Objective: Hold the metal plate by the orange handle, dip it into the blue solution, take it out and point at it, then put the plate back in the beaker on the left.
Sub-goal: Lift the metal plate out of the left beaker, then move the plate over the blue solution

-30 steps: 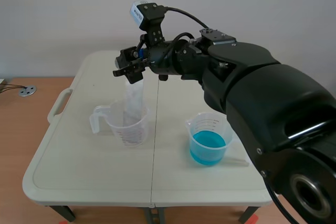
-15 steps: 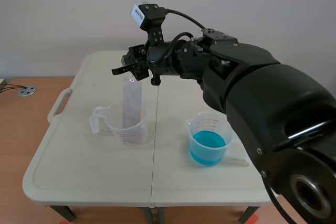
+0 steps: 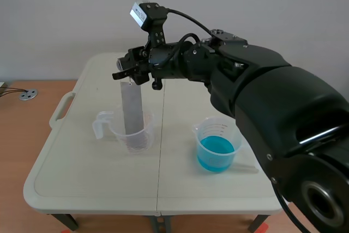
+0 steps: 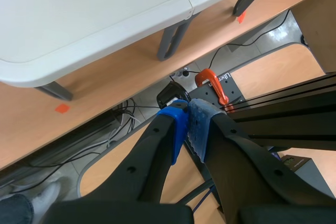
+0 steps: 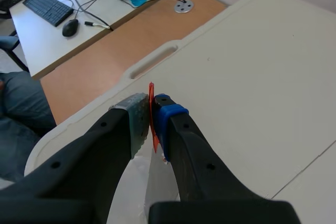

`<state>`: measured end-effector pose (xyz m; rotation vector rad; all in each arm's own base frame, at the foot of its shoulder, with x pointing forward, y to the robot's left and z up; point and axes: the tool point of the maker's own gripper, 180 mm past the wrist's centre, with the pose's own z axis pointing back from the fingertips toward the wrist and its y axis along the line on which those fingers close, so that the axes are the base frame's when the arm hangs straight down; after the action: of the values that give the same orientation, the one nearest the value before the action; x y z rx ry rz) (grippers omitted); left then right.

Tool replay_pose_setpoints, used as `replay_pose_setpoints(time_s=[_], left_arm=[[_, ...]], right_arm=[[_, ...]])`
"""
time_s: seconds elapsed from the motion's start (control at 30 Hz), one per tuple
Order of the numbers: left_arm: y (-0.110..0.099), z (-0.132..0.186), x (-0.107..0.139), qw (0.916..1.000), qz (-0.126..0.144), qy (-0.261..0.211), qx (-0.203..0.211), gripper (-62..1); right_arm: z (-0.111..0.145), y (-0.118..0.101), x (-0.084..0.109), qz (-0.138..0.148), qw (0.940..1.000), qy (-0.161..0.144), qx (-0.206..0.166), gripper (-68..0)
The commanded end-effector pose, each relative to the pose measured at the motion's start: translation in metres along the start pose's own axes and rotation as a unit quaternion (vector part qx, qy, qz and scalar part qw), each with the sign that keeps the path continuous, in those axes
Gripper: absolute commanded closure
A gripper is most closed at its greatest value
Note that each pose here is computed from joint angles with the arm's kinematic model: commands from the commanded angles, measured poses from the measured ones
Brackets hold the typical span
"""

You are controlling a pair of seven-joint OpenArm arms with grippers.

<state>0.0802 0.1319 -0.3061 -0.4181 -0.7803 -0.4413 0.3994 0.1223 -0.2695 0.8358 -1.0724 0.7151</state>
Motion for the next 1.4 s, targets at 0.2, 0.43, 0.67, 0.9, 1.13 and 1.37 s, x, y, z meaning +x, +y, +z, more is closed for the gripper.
replay_pose_setpoints(time_s=[0.2, 0.43, 0.67, 0.9, 1.13, 1.37], left_arm=[[0.003, -0.006, 0.018, 0.9995, -0.009, -0.031, 0.000, -3.1], [0.011, -0.011, 0.031, 0.9984, -0.023, -0.051, 0.007, -3.1], [0.011, -0.012, 0.031, 0.9985, -0.024, -0.049, 0.006, -3.1], [0.011, -0.012, 0.023, 0.9993, -0.024, -0.026, 0.007, -3.1], [0.011, -0.012, 0.023, 0.9993, -0.024, -0.027, 0.007, -3.1], [0.011, -0.012, 0.023, 0.9993, -0.024, -0.027, 0.007, -3.1]], right_arm=[[-0.011, 0.029, 0.029, 0.017, 0.9977, -0.030, 0.058, -1.1], [-0.009, 0.032, 0.039, 0.034, 0.9970, -0.036, 0.059, -1.1], [-0.006, 0.038, 0.049, 0.056, 0.9959, -0.035, 0.062, -1.1], [0.000, 0.051, 0.055, 0.077, 0.9943, -0.034, 0.066, -1.1], [0.011, 0.062, 0.062, 0.099, 0.9920, -0.045, 0.065, -1.1], [0.026, 0.072, 0.076, 0.133, 0.9878, -0.056, 0.060, -1.1]])
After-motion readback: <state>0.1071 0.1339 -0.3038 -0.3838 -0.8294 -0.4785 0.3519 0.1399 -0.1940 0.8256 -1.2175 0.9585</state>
